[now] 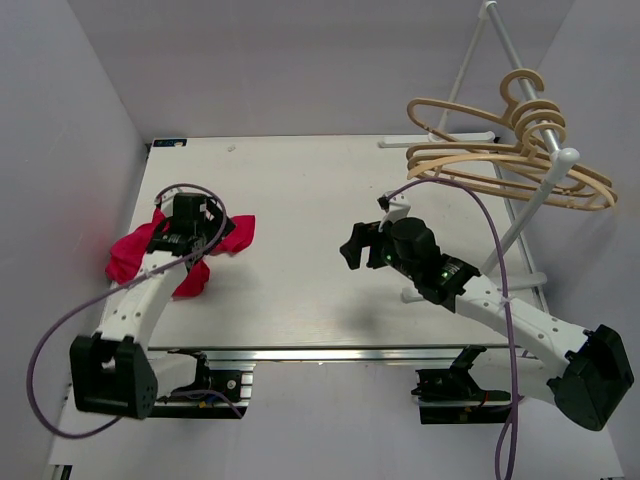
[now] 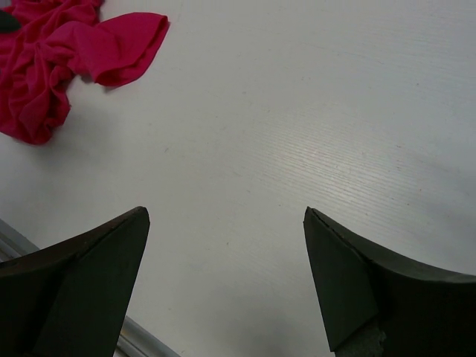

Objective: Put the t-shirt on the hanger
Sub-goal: Move the T-shirt to the center of the board.

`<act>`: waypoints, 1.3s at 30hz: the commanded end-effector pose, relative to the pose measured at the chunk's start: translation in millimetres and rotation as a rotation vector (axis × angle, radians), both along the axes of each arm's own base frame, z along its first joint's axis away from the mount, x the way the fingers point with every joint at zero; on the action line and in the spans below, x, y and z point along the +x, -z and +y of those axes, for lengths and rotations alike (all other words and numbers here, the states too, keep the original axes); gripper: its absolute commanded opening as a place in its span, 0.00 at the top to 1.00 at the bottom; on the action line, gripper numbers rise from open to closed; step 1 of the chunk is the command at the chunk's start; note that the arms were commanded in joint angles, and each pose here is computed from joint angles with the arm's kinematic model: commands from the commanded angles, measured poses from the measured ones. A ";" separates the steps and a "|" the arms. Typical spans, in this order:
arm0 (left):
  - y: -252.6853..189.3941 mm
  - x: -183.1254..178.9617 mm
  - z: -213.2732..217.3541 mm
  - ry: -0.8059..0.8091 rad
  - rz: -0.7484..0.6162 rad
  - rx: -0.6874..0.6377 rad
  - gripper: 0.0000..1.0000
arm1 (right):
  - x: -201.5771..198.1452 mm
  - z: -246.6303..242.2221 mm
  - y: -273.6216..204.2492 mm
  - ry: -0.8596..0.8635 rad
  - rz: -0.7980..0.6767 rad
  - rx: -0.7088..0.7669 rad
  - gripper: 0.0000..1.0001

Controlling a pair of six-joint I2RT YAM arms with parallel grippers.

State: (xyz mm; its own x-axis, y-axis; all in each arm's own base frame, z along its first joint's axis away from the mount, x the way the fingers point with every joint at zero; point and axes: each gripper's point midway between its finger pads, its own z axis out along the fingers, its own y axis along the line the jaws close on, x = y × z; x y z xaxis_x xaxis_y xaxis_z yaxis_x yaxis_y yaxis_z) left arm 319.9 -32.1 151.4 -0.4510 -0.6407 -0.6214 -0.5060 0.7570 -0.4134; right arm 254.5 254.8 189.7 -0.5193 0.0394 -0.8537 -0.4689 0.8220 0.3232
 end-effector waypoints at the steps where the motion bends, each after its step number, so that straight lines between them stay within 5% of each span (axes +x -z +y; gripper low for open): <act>1: 4.9 32.0 10.7 -0.043 0.037 0.034 0.02 | 10.9 3.6 -10.5 0.031 -0.042 0.019 0.11; 7: 60.6 59.7 60.7 -0.192 0.208 0.004 0.02 | 20.8 -15.4 -1.7 0.125 -0.051 -0.064 0.11; 13: 108.4 80.9 64.3 -0.198 0.308 -0.004 0.03 | 24.8 -23.9 7.2 0.143 -0.082 -0.116 0.11; 15: 117.4 88.1 60.6 -0.178 0.334 -0.021 0.21 | 26.4 -25.4 8.1 0.149 -0.085 -0.130 0.11; 16: 117.0 91.2 58.4 -0.168 0.332 -0.031 0.34 | 27.3 -27.4 10.4 0.159 -0.080 -0.144 0.11; 17: 116.3 94.4 55.5 -0.149 0.328 -0.037 0.59 | 27.9 -27.1 9.7 0.158 -0.082 -0.147 0.11; 20: 92.9 115.0 37.7 -0.055 0.244 -0.012 0.93 | 28.8 -26.2 6.3 0.154 -0.093 -0.144 0.11; 24: 44.8 140.2 -23.9 0.159 0.142 0.088 1.00 | 28.7 -24.1 1.4 0.143 -0.106 -0.132 0.12; 28: 4.1 132.2 -140.9 0.508 0.049 0.108 1.00 | 26.2 -19.8 -2.0 0.115 -0.112 -0.116 0.13; 30: -0.4 119.3 -162.1 0.559 0.040 0.199 1.00 | 25.1 -19.4 -1.9 0.109 -0.110 -0.114 0.12; 31: -2.6 105.8 -179.2 0.591 0.037 0.239 0.64 | 24.9 -19.5 -0.8 0.109 -0.107 -0.116 0.12; 33: 5.3 92.7 -170.2 0.565 0.085 0.284 0.11 | 23.8 -22.1 2.5 0.118 -0.091 -0.129 0.12; 34: 8.7 87.9 -164.2 0.545 0.103 0.290 0.02 | 24.0 -23.0 2.3 0.123 -0.088 -0.130 0.12; 39: 18.9 55.3 -116.2 0.359 0.187 0.367 0.02 | 27.8 -23.0 11.4 0.137 -0.065 -0.162 0.11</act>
